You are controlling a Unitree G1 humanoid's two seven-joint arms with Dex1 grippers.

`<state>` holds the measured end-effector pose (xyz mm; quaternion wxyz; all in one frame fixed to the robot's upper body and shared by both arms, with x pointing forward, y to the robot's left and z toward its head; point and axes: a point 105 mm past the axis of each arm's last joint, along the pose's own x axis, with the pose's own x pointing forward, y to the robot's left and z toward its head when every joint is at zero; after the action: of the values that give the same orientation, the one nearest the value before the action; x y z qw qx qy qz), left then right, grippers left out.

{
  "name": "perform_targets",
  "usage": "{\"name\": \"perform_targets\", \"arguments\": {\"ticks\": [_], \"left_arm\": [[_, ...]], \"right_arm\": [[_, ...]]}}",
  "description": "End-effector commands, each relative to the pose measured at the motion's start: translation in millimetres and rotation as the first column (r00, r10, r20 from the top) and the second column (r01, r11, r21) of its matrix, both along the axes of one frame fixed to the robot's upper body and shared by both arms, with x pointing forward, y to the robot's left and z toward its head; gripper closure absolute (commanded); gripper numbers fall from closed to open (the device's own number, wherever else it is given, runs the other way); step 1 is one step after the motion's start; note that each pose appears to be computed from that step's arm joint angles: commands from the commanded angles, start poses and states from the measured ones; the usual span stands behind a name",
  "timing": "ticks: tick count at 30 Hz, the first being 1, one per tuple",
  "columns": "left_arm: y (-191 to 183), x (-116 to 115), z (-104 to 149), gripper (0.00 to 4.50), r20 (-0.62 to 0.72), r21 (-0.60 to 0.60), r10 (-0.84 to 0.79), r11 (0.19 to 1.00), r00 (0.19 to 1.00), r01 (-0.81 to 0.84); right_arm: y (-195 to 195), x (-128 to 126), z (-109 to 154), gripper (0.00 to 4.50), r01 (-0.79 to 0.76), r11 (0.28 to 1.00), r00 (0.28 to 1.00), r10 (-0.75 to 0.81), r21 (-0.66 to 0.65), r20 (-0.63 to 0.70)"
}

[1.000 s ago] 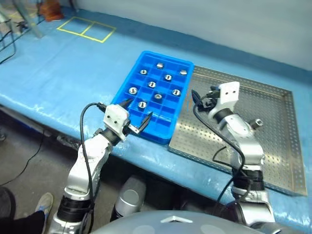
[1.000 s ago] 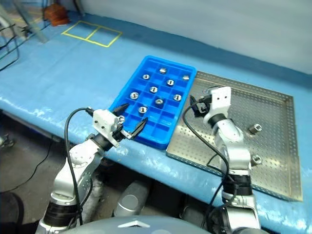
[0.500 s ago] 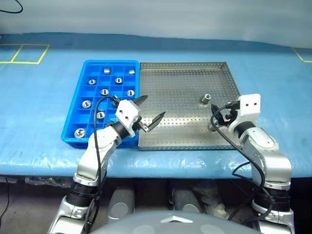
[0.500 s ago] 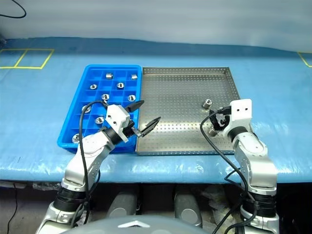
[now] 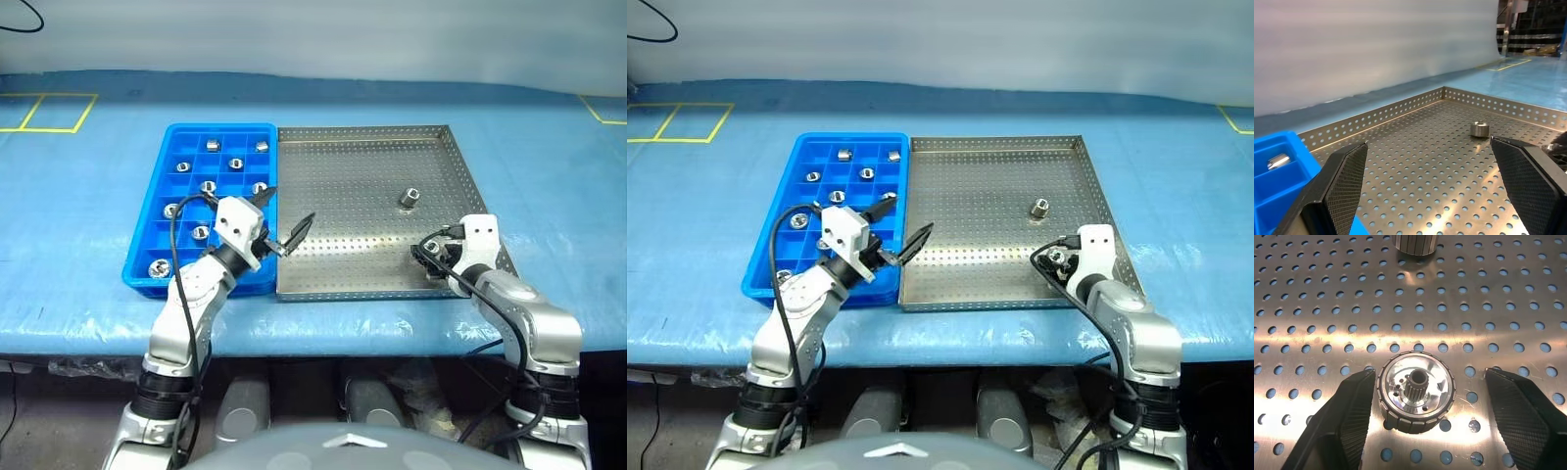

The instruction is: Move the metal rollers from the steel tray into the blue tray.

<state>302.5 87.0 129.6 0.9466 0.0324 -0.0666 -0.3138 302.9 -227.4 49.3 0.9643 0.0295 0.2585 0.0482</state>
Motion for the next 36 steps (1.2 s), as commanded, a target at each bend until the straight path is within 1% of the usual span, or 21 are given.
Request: {"name": "perform_targets", "arguments": {"ticks": [1,3,4,7,9,12,14,16,19,22,26,31,36], "left_arm": [[5.2,-0.3,11.3,0.09,0.044,-0.004,0.021,1.000,0.999,-0.021],[6.4,-1.6,14.3,0.09,0.054,-0.007,0.022,1.000,0.998,-0.022],[7.2,-2.2,15.3,0.09,0.058,-0.008,0.026,1.000,0.998,-0.025],[9.7,-5.8,15.2,0.09,0.063,0.009,0.040,0.999,0.997,-0.041],[9.0,-12.9,15.5,0.09,0.061,0.000,0.020,1.000,0.998,-0.020],[12.1,-23.2,14.2,0.09,0.049,-0.007,0.026,1.000,0.998,-0.026],[17.7,-27.6,11.2,0.09,0.041,0.009,0.060,0.998,0.997,-0.061],[23.7,-32.3,8.6,0.09,0.031,0.012,0.099,0.995,0.995,-0.099],[28.3,-37.1,7.1,0.09,0.022,0.009,0.127,0.992,0.992,-0.127],[32.4,-38.4,6.6,0.09,0.022,0.018,0.148,0.989,0.989,-0.148],[38.0,-41.7,8.4,0.09,0.027,0.015,0.176,0.984,0.984,-0.176],[45.3,-51.1,5.6,0.09,0.013,0.020,0.215,0.976,0.977,-0.215],[49.2,-58.5,6.0,0.09,0.010,0.017,0.242,0.970,0.970,-0.242]], "right_arm": [[0.7,5.8,6.8,1.82,-0.021,0.999,0.999,0.022,-0.037,0.035],[6.9,9.5,13.2,2.55,-0.042,0.999,0.996,0.044,-0.033,0.071],[11.4,12.4,18.8,2.80,-0.057,0.998,0.993,0.060,-0.031,0.102],[33.2,25.9,49.9,2.78,-0.136,0.989,0.951,0.146,-0.055,0.271],[48.4,35.8,71.5,2.78,-0.159,0.987,0.910,0.157,-0.027,0.385],[80.6,45.6,90.3,2.78,-0.262,0.964,0.845,0.248,-0.037,0.474],[100.8,49.5,94.2,2.78,-0.336,0.941,0.814,0.309,-0.035,0.492],[117.2,52.9,92.3,2.78,-0.397,0.918,0.798,0.359,-0.027,0.483],[131.8,55.1,91.0,2.78,-0.456,0.889,0.772,0.417,-0.038,0.479],[145.4,53.1,95.4,2.78,-0.523,0.852,0.729,0.465,-0.029,0.503],[172.6,40.8,101.6,2.78,-0.665,0.747,0.628,0.566,-0.008,0.534],[193.2,32.7,98.1,2.78,-0.756,0.654,0.550,0.657,-0.028,0.515],[201.3,31.2,89.4,2.78,-0.787,0.615,0.520,0.702,-0.045,0.487]]}}
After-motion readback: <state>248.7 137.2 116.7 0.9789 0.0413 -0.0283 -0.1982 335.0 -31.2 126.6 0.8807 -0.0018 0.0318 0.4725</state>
